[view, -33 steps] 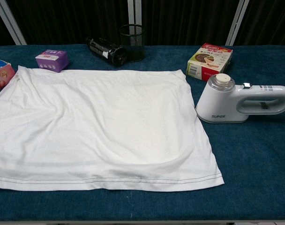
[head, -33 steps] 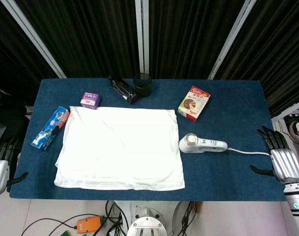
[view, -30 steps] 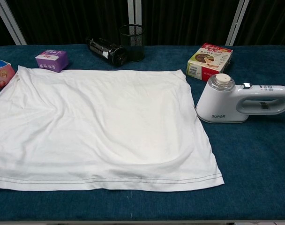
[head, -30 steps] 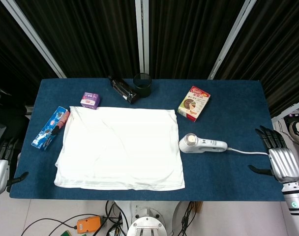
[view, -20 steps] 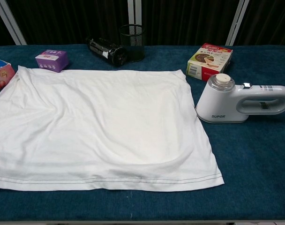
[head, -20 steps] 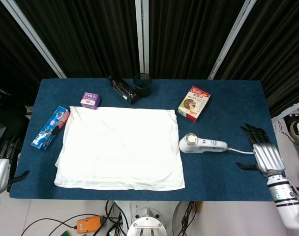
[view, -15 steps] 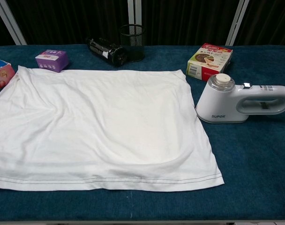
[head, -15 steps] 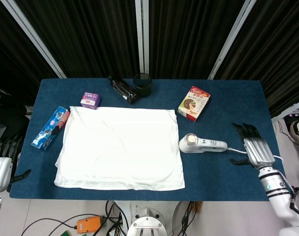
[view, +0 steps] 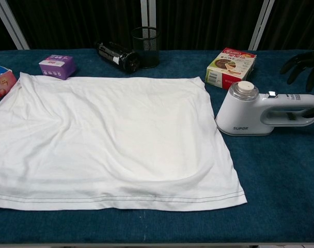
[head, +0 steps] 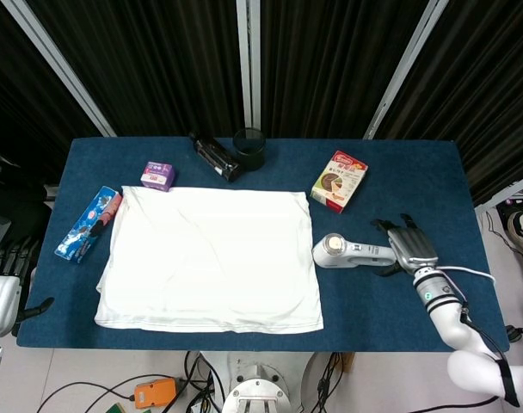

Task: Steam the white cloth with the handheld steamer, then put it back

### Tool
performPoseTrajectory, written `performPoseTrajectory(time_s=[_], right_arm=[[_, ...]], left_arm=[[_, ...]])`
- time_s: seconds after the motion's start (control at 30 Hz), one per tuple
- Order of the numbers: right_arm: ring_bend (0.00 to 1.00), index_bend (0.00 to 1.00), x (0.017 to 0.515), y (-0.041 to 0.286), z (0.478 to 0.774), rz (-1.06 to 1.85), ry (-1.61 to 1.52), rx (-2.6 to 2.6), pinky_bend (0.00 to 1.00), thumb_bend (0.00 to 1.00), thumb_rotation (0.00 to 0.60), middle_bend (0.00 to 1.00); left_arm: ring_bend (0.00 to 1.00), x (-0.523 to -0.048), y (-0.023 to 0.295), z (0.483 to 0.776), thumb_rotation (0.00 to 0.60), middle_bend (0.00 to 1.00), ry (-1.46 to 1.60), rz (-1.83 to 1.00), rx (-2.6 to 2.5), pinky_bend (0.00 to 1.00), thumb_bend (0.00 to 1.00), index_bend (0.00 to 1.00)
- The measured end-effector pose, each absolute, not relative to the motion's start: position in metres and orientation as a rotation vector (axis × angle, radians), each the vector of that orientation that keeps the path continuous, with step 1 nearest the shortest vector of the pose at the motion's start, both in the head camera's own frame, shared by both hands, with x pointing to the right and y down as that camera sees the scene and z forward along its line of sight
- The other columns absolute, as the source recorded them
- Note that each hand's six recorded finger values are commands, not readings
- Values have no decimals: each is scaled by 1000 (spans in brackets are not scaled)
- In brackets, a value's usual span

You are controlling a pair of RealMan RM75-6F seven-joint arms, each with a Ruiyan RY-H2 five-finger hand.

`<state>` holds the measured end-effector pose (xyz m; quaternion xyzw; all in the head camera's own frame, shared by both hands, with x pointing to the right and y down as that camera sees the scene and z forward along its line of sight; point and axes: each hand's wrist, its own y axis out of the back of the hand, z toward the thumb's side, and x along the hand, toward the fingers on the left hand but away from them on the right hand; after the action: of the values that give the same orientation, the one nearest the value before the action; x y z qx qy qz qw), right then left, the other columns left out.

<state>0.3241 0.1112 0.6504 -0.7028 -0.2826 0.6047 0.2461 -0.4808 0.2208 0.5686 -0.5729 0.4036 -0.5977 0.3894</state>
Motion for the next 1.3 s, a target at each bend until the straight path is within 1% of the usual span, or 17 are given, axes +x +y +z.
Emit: performPoseTrajectory(time_s=[0.07,0.23,0.5,0.73,1.17,1.3], right_arm=[[428,315,319,110,654,1651,-755,-1919,0,0,600,364],[490,384,312,109,660,1659,-734,-1926,0,0,600,431],[514,410,303,108,668,1665,-703,-1942,0,0,600,450],[514,483,303,110,674,1686,-688,-1949,0,0,600,483],[524,506,305,113,680,1721,-675,-1993,0,0,600,522],[544,518,304,113,682,1732,-679,-2022,0,0,600,532]], left_arm=[[0,-481,221,569,600,35,1024,-1521,-1457,0,0,45],[0,-482,222,568,600,36,1025,-1526,-1455,0,0,45],[0,-484,224,569,600,36,1027,-1533,-1455,0,0,45],[0,-486,226,570,600,36,1029,-1544,-1456,0,0,44],[0,-485,226,573,600,36,1028,-1549,-1461,0,0,44],[0,-486,227,574,600,36,1028,-1553,-1462,0,0,44]])
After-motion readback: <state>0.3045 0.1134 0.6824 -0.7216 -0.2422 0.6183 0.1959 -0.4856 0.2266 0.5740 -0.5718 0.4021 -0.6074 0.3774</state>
